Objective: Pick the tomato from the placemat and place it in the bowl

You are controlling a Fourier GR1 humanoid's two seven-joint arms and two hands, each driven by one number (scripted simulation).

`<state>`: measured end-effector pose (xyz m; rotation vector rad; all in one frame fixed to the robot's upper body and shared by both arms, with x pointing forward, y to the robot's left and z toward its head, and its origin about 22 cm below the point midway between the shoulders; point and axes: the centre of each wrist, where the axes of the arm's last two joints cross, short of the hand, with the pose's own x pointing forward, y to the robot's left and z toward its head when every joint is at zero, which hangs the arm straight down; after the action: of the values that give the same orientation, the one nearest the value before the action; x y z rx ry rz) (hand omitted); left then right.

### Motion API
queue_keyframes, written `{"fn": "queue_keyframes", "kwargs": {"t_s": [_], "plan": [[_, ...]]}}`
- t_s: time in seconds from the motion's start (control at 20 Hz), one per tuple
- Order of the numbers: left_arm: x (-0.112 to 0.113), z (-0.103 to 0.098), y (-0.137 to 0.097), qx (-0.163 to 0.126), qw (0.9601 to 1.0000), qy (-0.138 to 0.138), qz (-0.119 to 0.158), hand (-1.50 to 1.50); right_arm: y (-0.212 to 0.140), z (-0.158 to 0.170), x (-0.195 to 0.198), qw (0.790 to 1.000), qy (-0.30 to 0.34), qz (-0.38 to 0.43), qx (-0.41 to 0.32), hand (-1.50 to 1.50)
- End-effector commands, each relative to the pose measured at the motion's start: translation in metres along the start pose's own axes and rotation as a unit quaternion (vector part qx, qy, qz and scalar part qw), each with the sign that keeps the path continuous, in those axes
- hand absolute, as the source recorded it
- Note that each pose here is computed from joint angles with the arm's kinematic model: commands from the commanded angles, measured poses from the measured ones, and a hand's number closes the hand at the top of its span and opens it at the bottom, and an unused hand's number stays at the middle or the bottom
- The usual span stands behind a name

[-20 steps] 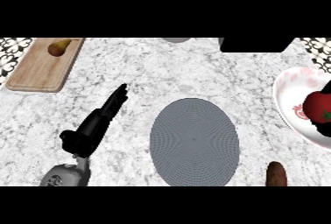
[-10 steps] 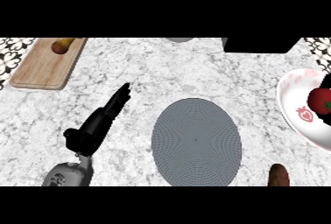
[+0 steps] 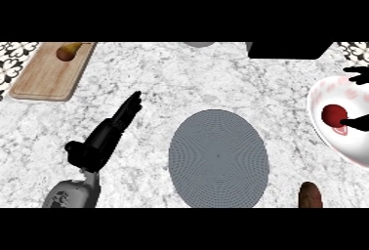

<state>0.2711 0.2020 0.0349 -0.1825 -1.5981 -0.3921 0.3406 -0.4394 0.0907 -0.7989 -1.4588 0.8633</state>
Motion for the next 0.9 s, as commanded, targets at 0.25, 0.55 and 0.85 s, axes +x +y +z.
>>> {"fn": "queue_keyframes", "kwargs": {"t_s": [0.25,0.55,0.85], "plan": [[0.0,0.003,-0.013,-0.005,1.0,-0.002,-0.005,0.0,-0.047,-0.009,-0.017,0.974,0.031,-0.164,-0.156,-1.5],[-0.001,0.013,-0.001,-0.004,1.0,-0.001,0.003,0.0,-0.074,0.025,-0.058,0.956,0.08,-0.225,-0.169,-1.5],[-0.002,0.004,-0.01,-0.004,1.0,-0.005,0.005,0.0,-0.107,0.094,-0.104,0.938,0.103,-0.244,-0.224,-1.5]]}}
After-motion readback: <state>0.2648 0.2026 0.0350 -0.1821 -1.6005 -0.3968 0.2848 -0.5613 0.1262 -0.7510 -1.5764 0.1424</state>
